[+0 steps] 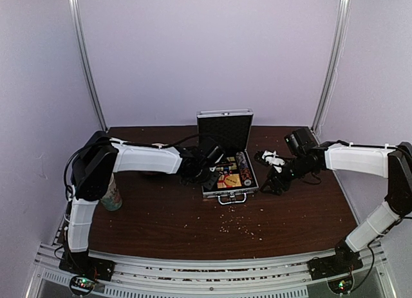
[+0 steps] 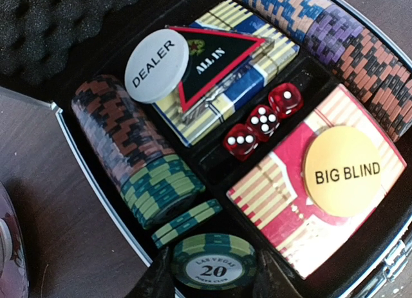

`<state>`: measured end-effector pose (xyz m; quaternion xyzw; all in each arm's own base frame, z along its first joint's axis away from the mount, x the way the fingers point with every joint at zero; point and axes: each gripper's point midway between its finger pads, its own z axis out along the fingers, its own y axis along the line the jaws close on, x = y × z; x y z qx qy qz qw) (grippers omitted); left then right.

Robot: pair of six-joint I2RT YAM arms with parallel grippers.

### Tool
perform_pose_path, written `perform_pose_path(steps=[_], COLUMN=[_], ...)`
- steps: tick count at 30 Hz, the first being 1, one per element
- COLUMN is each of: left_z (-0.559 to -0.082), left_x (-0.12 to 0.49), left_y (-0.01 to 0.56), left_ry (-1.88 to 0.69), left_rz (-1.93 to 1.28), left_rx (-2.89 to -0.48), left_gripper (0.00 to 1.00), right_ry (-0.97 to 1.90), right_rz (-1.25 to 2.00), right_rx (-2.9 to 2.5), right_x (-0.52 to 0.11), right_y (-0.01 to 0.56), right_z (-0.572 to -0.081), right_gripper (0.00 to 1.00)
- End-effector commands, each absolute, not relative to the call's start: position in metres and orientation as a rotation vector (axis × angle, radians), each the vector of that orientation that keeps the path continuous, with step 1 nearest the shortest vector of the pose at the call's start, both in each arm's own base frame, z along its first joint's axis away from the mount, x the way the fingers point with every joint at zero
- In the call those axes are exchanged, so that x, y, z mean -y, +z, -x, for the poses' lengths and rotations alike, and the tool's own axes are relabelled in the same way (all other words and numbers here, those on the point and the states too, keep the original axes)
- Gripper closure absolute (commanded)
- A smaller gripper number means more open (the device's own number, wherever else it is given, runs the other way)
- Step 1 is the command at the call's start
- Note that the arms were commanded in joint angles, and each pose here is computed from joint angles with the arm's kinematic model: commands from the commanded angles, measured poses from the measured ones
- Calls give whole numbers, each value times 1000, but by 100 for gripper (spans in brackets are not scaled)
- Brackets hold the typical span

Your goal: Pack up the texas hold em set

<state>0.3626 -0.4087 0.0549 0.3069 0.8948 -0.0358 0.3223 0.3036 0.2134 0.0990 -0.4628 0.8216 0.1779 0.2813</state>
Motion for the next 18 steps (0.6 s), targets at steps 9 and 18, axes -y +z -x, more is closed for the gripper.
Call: perform_pose_path(steps=[9, 18], left_z=[-379, -378], left_x=[421, 421], left_y=[64, 56], left_ry=[-89, -84], left_rz=[-775, -785], left_rx=[-2274, -2286], left_gripper=[62, 55], right_ry=[469, 474], right_rz=[1257, 1264], right_rx=[-2214, -2223], right_x=[-213, -213], right_y=[98, 95], right_z=[-308, -307], right_gripper=[26, 25])
